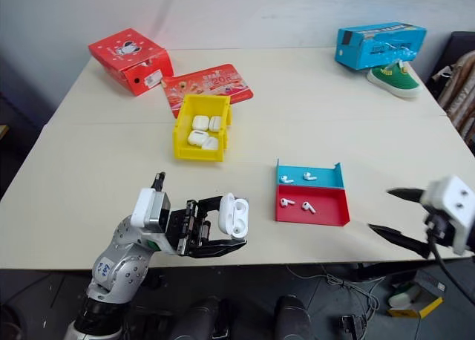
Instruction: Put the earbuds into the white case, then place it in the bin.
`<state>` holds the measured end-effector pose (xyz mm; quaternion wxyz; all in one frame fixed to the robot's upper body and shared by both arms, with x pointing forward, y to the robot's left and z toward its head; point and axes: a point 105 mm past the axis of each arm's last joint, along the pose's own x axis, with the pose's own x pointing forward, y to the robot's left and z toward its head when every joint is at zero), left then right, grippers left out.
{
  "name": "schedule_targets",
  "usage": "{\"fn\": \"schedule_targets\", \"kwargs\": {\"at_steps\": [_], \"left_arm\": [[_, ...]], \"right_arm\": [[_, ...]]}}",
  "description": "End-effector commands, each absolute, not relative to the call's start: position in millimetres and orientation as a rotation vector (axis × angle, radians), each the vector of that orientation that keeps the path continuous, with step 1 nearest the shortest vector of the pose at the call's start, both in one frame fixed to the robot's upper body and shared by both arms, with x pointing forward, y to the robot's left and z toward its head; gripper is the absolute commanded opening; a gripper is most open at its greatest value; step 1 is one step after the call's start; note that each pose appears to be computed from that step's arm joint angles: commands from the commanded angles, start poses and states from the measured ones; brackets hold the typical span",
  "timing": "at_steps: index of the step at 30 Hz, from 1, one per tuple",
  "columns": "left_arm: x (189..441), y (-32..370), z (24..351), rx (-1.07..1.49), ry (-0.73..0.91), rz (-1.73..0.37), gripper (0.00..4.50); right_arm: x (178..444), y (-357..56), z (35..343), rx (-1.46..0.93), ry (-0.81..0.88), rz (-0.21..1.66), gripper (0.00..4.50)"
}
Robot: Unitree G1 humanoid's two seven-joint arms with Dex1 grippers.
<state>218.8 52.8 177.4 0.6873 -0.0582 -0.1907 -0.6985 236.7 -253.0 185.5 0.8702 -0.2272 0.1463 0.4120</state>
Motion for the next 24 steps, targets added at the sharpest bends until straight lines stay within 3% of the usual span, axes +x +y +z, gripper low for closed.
{"fn": "schedule_targets", "kwargs": {"at_steps": [1, 6, 9, 12, 24], "left_arm": [[221.8, 58.2, 182.6, -0.091, -0.466, -1.537, 2.78], [231.1, 67.2, 183.5, -0.051, -0.462, -1.489, 2.78], [230.3, 69.3, 184.9, -0.054, -0.456, -1.464, 2.78], [229.3, 71.9, 183.8, -0.060, -0.445, -1.426, 2.78], [225.3, 69.8, 181.7, -0.056, -0.417, -1.418, 2.78]], "right_arm": [[243.9, -227.3, 173.1, -0.418, 0.418, 0.880, 4.50], [261.2, -213.3, 151.9, -0.461, 0.477, 0.869, 4.50], [274.9, -209.5, 142.5, -0.509, 0.449, 0.833, 3.84], [282.0, -205.9, 135.2, -0.526, 0.437, 0.819, 2.84], [295.7, -190.6, 121.9, -0.497, 0.460, 0.795, 2.84]]}}
